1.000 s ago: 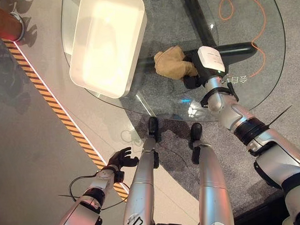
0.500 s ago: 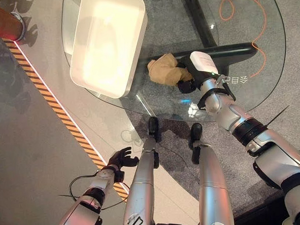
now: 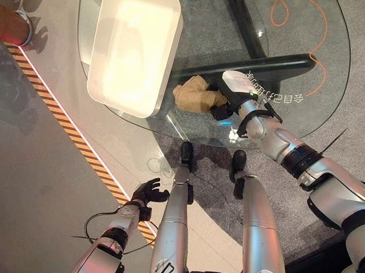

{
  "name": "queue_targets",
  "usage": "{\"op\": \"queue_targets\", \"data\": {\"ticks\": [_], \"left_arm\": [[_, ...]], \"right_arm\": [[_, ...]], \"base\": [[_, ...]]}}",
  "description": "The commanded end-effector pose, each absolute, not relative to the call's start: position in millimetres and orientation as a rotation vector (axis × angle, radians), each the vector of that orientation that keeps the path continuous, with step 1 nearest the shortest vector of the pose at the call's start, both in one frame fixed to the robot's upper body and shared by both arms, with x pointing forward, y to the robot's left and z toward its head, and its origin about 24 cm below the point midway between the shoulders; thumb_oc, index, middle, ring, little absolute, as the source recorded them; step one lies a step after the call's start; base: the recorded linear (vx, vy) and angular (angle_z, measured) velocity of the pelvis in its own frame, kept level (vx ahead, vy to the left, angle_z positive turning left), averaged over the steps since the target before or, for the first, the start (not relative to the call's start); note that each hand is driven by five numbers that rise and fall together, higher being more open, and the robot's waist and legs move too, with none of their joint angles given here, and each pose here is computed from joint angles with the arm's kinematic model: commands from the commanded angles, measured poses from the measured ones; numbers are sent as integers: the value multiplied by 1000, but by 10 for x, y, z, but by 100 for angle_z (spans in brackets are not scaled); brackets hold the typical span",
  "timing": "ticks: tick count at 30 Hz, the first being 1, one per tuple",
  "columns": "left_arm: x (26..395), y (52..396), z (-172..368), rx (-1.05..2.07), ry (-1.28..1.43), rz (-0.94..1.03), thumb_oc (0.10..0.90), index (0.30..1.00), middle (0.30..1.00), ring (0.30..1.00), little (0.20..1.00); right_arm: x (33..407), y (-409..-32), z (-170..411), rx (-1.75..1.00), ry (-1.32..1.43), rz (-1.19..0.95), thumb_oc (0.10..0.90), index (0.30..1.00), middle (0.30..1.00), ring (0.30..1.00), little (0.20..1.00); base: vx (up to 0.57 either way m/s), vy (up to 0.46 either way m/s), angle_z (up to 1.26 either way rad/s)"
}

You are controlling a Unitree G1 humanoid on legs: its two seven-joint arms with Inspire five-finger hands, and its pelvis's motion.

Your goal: Wipe the table with a cloth and put it in the basket.

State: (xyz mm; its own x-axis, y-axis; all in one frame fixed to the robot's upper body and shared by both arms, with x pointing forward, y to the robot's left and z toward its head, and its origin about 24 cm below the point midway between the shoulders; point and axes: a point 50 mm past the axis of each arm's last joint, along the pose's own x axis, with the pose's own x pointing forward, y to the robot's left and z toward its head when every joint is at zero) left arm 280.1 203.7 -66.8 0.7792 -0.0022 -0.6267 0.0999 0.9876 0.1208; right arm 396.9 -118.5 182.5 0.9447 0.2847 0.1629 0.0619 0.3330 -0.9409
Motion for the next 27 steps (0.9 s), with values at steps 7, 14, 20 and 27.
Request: {"op": "queue_targets", "data": {"ticks": [7, 14, 20, 27], "left_arm": [[2699, 2036, -758, 134, 686, -3, 800, 900, 900, 900, 900], [2734, 2165, -683, 69, 597, 162, 800, 900, 900, 900, 900], [3132, 2650, 149, -138, 153, 620, 800, 900, 900, 900, 900], [3387, 2743, 1103, -198, -276, 740, 800, 900, 900, 900, 900]], "right_arm": [[3732, -556, 1640, -1084, -464, 340, 100, 300, 300, 300, 200], [3782, -700, 1650, -964, -447, 239, 100, 300, 300, 300, 200], [3761, -723, 1727, -861, -461, 159, 100, 300, 300, 300, 200], [3789, -741, 1846, -737, -489, 55, 100, 300, 300, 300, 200]], "base": [[0, 0, 0], [-10, 14, 3], [-9, -58, 3], [-28, -85, 8]]}}
